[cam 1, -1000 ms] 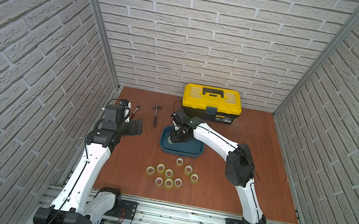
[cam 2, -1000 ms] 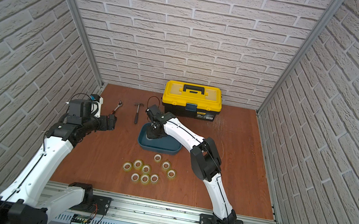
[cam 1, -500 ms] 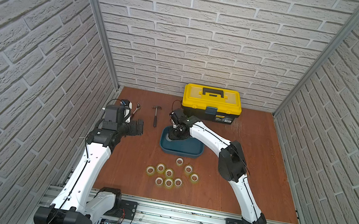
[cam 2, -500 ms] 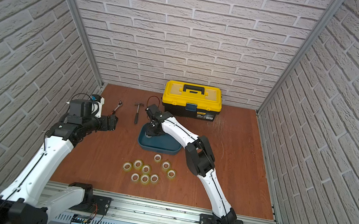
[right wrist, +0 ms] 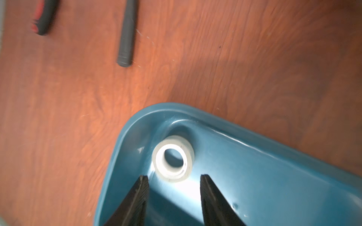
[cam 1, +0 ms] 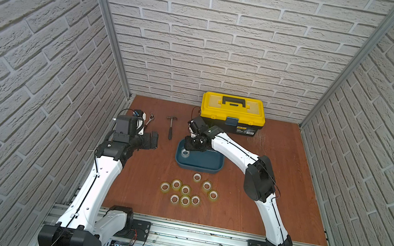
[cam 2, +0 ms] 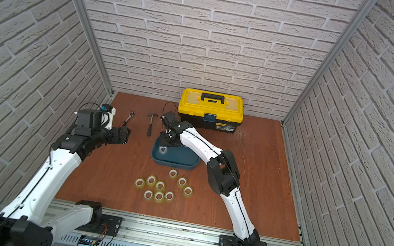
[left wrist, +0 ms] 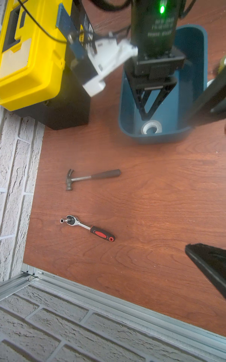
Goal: Put the transparent tape into the storage box
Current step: Place the tape in the storage box, then pick up the tape at the center of the board.
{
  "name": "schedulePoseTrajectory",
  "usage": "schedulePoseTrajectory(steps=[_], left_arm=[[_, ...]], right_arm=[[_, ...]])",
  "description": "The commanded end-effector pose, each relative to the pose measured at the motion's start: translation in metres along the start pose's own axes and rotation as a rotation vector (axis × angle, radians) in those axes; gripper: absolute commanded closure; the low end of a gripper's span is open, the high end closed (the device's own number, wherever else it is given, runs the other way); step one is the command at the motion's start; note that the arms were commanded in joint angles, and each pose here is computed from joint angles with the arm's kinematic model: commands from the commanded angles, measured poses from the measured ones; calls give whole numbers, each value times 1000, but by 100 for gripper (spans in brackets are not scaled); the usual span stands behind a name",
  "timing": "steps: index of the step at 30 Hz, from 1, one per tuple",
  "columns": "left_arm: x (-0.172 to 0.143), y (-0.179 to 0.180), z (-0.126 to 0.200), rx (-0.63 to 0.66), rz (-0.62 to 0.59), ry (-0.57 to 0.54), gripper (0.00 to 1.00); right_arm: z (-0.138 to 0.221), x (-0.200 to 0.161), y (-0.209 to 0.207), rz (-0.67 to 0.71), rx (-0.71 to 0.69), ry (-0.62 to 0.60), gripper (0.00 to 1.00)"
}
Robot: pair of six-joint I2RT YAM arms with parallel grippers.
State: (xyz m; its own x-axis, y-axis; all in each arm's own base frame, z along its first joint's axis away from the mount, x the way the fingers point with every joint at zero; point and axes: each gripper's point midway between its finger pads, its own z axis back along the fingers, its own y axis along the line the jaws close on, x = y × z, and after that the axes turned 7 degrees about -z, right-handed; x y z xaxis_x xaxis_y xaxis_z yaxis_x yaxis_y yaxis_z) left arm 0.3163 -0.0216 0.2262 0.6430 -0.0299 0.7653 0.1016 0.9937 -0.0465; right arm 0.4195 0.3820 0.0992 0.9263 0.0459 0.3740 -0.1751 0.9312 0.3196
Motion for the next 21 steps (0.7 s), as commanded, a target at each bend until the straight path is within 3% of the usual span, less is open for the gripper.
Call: schedulePoseTrajectory(steps=[1, 8, 14, 21], left_arm=[[7, -6, 0, -13, -27, -39, 2], [2, -40, 9, -53, -50, -17, 2], [-22, -53, -6, -35, -106, 27, 2], [-19, -50, -2, -11, -125, 37, 2]], right_arm=[[70, 15, 32, 60, 118, -120, 53], [119, -12, 24, 81, 206, -182, 55], [134, -50, 1, 131, 193, -164, 56], [142, -80, -24, 139, 178, -169, 56]])
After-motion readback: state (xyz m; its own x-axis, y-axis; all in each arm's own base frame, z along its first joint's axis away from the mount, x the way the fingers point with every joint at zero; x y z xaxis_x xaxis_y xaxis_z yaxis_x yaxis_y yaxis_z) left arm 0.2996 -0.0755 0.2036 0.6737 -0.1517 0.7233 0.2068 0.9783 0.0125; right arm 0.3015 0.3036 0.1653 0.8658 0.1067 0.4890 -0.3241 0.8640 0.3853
